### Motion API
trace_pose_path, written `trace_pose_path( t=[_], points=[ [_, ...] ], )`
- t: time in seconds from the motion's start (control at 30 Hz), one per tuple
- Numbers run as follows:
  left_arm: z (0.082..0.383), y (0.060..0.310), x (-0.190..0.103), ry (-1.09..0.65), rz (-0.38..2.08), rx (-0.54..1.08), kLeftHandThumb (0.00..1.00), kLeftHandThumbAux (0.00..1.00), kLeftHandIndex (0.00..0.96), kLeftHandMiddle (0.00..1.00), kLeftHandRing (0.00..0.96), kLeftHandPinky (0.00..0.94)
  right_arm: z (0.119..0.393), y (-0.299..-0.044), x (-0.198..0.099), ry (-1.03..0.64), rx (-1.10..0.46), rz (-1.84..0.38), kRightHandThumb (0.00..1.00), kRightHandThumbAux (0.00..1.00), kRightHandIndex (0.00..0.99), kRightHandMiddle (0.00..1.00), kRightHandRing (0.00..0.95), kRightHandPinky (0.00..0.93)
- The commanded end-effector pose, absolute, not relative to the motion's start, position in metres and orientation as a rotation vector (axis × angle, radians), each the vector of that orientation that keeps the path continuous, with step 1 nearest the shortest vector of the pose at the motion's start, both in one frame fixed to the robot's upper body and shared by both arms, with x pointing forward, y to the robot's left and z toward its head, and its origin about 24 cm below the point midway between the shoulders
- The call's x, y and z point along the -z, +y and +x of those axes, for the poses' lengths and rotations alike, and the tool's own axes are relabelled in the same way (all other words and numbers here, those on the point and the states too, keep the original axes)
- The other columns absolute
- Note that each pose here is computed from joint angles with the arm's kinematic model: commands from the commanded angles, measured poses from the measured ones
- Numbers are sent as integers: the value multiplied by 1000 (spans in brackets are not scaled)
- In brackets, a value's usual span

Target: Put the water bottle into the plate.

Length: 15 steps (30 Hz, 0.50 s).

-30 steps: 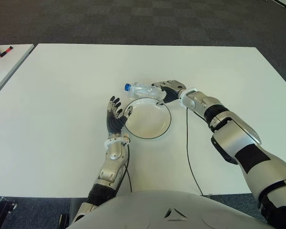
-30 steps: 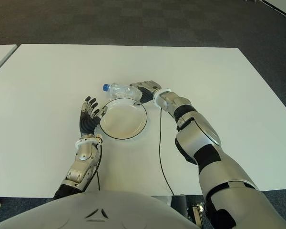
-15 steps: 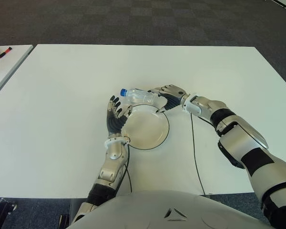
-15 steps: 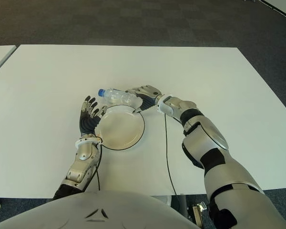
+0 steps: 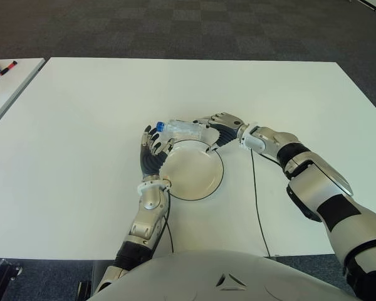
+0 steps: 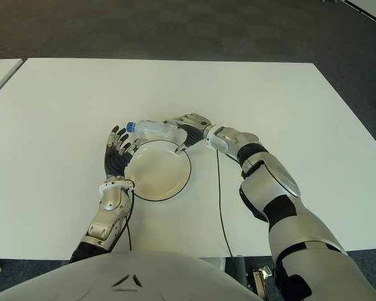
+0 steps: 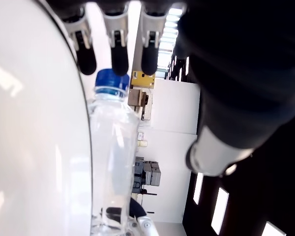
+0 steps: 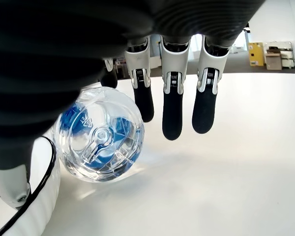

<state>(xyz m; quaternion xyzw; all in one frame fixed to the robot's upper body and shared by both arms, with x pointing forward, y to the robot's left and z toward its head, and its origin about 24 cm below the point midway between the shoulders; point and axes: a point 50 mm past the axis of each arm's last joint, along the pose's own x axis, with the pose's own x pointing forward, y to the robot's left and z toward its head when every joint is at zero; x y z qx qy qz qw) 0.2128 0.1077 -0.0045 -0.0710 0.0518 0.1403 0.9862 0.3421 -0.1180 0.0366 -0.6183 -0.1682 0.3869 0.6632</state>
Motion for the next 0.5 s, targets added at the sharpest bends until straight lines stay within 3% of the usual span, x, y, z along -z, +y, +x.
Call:
trace_pose_path(
  t=[0.03, 0.5],
  points=[
    [220, 80, -6, 111, -292, -302, 257, 803, 82, 144, 143, 176, 338, -123, -29, -334, -895, -1403, 389, 600, 31, 233, 275, 259],
    [219, 79, -6, 113, -294, -301, 270, 800, 73, 139, 139, 170, 339, -126, -28, -349, -856, -1416, 460, 591, 34, 248, 262, 242]
  ],
)
